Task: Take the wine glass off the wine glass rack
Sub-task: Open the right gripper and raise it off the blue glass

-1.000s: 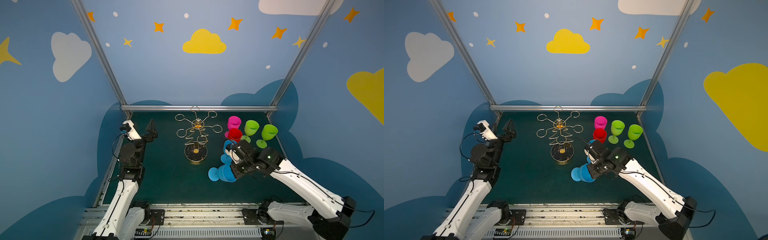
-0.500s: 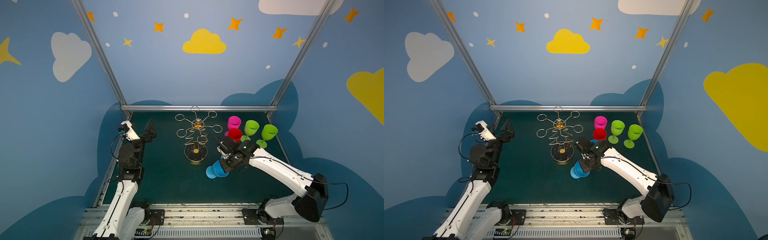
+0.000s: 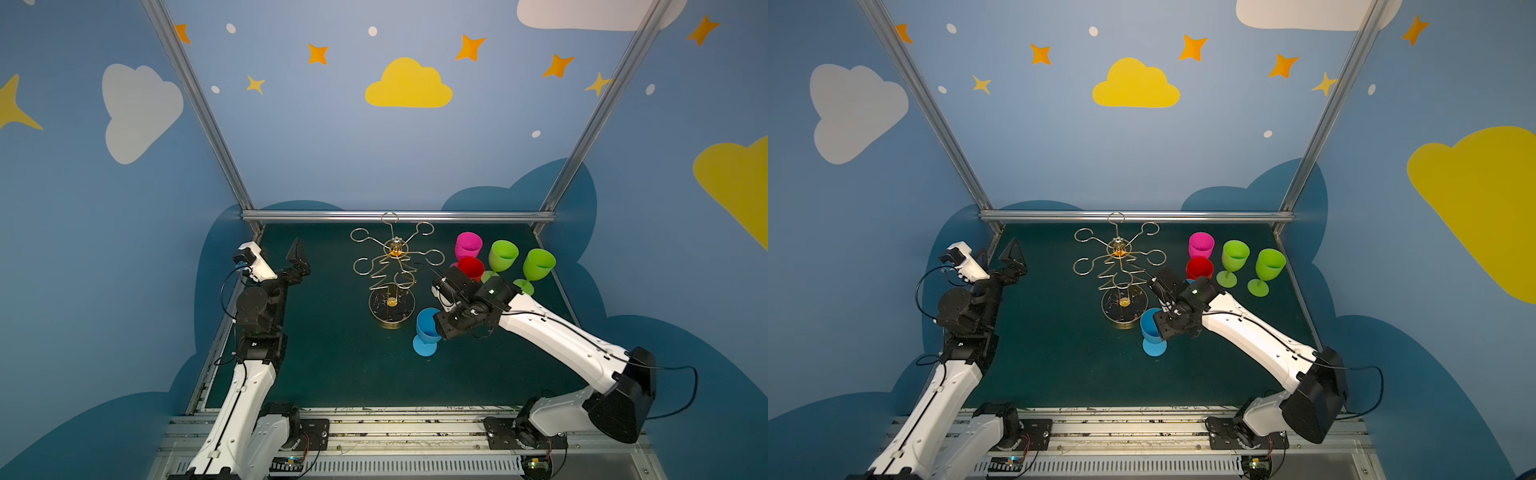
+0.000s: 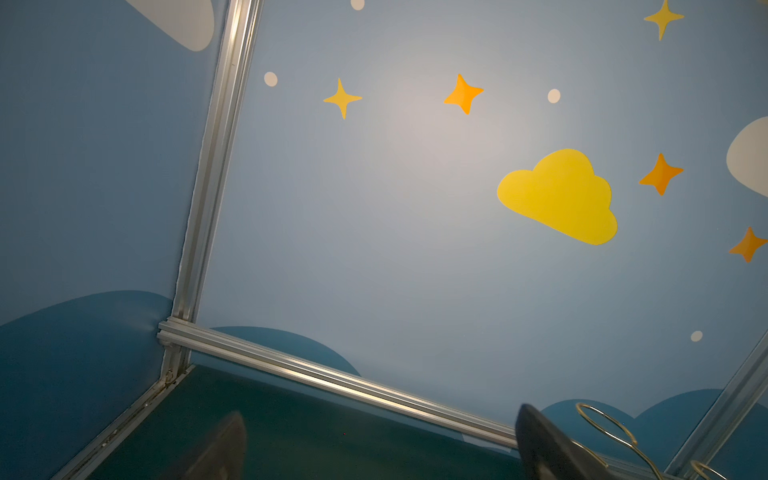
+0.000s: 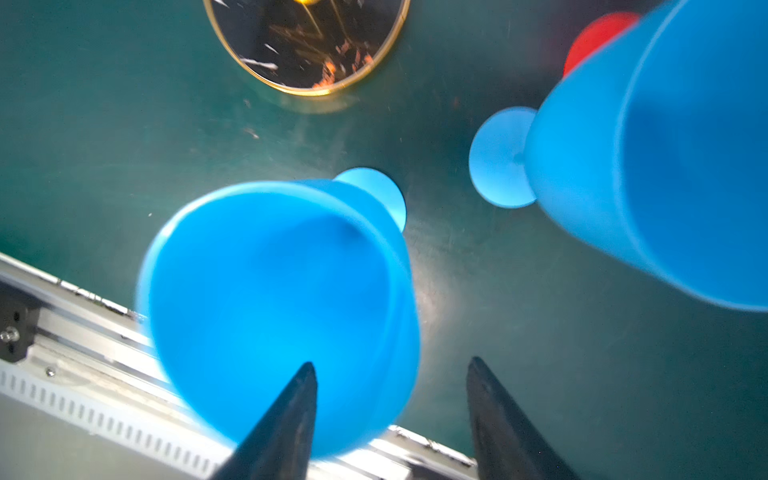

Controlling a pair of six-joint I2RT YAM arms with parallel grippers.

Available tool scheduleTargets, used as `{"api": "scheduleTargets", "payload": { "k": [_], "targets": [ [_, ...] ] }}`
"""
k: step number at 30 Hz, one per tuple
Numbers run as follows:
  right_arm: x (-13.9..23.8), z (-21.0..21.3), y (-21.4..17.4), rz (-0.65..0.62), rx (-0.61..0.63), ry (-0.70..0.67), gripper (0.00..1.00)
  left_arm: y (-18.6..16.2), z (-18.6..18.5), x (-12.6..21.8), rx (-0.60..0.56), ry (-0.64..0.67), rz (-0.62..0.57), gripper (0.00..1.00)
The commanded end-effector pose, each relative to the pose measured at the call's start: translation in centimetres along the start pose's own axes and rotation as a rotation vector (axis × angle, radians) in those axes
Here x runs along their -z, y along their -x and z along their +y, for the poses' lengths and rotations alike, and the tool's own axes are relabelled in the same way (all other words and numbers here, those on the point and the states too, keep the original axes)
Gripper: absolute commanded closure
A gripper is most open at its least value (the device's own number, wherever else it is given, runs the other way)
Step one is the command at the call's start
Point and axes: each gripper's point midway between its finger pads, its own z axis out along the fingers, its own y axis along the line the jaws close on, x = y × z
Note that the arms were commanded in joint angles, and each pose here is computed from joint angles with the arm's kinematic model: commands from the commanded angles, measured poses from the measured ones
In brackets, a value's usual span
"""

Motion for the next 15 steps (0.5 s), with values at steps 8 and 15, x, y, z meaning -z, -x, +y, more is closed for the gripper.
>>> {"api": "scheduleTargets", "payload": {
  "k": [8,15],
  "targets": [
    [10.3,-4.3,3.6,-0.554,-0.023,0.052,0.12,-3.5,0.2,-0.8,-0.148,-0.018,0.168,0.01],
    [11.0,-11.0,2.5,-0.792,-0.109,-0.124,0.10,-11.7,0.8,1.4,-0.206,-0.066,0.299,0.01]
  ]
}}
